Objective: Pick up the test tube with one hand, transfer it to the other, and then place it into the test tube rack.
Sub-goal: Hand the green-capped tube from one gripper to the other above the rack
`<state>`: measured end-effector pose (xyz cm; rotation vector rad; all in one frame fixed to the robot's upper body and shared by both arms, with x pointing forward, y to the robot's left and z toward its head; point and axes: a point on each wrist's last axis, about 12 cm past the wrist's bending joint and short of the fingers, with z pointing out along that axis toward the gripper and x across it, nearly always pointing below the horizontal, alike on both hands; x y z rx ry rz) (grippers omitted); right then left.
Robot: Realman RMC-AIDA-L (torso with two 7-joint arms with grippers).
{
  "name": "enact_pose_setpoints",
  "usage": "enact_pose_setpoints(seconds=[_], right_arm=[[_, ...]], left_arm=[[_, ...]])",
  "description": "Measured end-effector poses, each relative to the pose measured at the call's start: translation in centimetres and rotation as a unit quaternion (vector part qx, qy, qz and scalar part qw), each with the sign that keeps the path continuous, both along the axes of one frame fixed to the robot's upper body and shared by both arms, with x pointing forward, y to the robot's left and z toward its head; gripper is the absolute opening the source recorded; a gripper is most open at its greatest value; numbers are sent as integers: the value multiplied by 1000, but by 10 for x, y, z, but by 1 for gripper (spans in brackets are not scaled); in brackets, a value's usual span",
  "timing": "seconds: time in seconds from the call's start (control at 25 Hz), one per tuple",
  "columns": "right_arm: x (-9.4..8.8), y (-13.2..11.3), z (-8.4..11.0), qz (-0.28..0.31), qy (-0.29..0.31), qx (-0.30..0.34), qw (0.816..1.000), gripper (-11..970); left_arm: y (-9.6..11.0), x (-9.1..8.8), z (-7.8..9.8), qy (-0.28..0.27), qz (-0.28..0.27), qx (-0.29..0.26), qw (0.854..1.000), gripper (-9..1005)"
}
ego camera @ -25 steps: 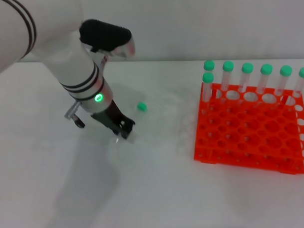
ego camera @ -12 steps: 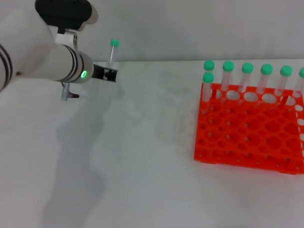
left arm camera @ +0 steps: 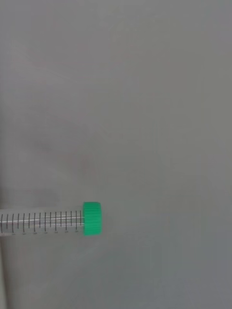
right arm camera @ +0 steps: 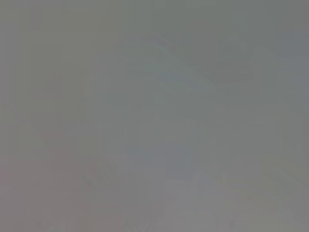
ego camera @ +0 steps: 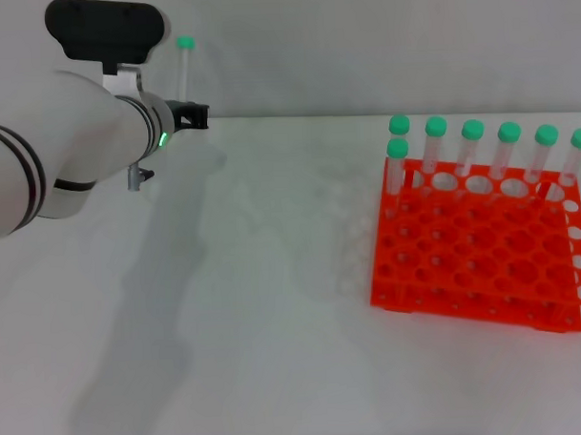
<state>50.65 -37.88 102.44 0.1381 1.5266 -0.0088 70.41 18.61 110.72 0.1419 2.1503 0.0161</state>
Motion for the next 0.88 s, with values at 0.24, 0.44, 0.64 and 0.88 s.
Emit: enact_pose_setpoints(seconds=[0.24, 0.44, 0.64, 0.88], right_arm=[[-1, 0, -1, 0, 1, 1, 1000, 823], [-2, 0, -1, -1, 2, 1, 1000, 823], [-3, -1, -1, -3, 2, 1, 1000, 823], [1, -1, 1, 1, -1, 0, 1000, 823]], left_arm=[[0, 0, 3, -46, 57, 4, 997, 181], [2, -17, -5, -164, 65, -34, 984, 181], [-3, -46, -17, -238, 16, -138, 961, 181], [-9, -67, -25, -263, -7, -143, 954, 181]])
